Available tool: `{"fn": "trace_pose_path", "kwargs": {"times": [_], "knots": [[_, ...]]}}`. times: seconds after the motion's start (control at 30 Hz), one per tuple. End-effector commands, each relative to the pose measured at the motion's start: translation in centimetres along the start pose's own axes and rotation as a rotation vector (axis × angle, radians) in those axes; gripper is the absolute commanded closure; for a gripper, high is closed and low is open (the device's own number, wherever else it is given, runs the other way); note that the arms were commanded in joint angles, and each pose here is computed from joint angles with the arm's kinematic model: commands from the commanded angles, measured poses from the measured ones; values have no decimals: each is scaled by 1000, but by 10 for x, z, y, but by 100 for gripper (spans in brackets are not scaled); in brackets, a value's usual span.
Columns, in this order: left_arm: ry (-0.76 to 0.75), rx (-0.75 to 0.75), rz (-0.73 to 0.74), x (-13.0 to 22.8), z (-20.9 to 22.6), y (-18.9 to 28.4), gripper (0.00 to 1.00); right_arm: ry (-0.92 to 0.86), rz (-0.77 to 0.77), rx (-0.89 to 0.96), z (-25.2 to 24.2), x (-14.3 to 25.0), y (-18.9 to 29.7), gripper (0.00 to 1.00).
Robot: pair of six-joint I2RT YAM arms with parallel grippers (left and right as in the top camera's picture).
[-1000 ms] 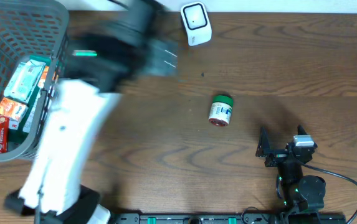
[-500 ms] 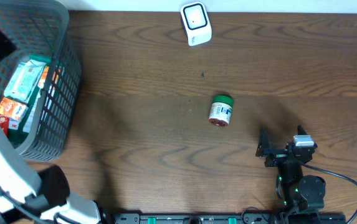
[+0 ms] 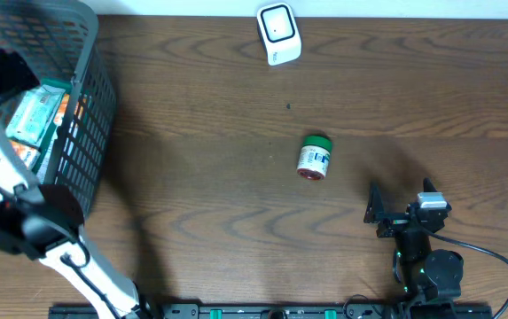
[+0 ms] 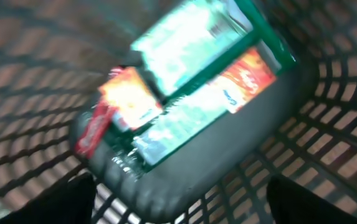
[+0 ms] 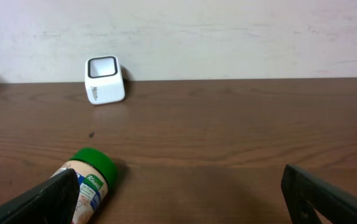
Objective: Scan the item barcode
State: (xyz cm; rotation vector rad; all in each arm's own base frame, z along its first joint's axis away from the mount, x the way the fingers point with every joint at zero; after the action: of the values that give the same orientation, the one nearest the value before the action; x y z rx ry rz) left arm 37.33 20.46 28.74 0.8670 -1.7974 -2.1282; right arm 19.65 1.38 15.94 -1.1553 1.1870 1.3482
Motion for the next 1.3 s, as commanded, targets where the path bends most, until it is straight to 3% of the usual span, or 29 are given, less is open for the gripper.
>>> {"fn": "trace_pose_path", "kwargs": {"times": [0.0,0.47,0.77,0.97,1.27], "knots": [[-131,148,97,0,-21,-38,18,-12,3,-1,1,1,0,1],[-162,194,242,-7,-40,-152,21,-12,3,-1,1,1,0,1],[-146,218,286,-3,-45,-176,22,-12,3,-1,1,1,0,1],[-118,219,191,-15,-39,-135,19,-12,3,-1,1,1,0,1],[-16,238,-104,-25,-26,-1,4,-12,3,-1,1,1,0,1]]}}
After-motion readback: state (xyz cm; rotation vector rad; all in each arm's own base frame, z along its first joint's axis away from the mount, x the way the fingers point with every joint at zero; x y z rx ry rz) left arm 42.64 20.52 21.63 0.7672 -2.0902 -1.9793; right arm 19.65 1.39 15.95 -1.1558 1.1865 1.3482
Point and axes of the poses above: each gripper's point midway between its finger pads, its own y axis back along the fingers, its own z axis along the line the jaws close on, x = y × z, the point moved 5 cm from there along y, back along the fingers, and after that the axes turned 1 degree about -y, right-handed, at the moved point
